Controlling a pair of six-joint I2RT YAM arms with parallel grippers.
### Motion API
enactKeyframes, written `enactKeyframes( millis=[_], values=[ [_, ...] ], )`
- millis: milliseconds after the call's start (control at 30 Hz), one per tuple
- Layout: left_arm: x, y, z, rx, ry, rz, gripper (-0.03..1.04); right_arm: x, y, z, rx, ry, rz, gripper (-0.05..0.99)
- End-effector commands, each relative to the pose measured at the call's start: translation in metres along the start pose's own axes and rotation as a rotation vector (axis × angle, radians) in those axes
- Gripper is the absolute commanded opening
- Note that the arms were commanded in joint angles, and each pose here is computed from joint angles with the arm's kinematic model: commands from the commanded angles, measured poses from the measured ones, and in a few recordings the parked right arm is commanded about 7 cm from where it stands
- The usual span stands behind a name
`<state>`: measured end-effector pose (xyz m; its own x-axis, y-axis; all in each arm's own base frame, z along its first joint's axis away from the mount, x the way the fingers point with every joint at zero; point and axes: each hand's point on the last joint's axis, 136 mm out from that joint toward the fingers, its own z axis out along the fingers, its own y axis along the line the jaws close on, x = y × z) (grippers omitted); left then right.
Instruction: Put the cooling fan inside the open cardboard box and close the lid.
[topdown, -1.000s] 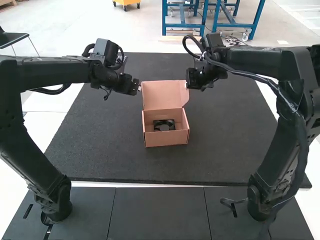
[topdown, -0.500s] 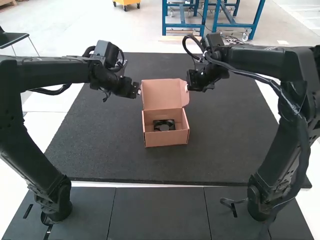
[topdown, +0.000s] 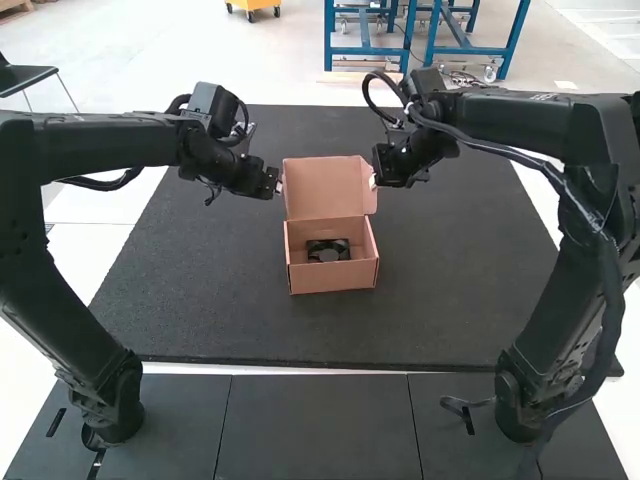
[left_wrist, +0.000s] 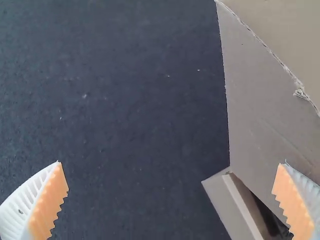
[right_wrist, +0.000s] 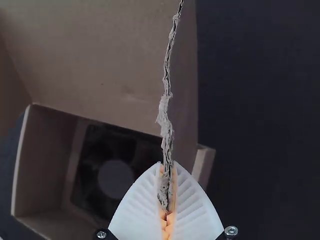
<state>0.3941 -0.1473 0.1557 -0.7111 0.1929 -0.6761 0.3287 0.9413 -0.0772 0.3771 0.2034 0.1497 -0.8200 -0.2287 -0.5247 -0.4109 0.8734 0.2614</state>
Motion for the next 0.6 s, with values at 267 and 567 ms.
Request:
enactKeyframes(
  millis=[267,567],
  values=[
    [0.002,-0.012,-0.005,0.055,0.011,-0.016,0.97,0.016,0.015,-0.007,-0.026,0.032,-0.033,-0.01],
    [0.009,-0.018,-0.006,0.067,0.03,-0.009,0.97,0.039,0.032,-0.004,-0.071,0.1,-0.056,-0.01]
  ],
)
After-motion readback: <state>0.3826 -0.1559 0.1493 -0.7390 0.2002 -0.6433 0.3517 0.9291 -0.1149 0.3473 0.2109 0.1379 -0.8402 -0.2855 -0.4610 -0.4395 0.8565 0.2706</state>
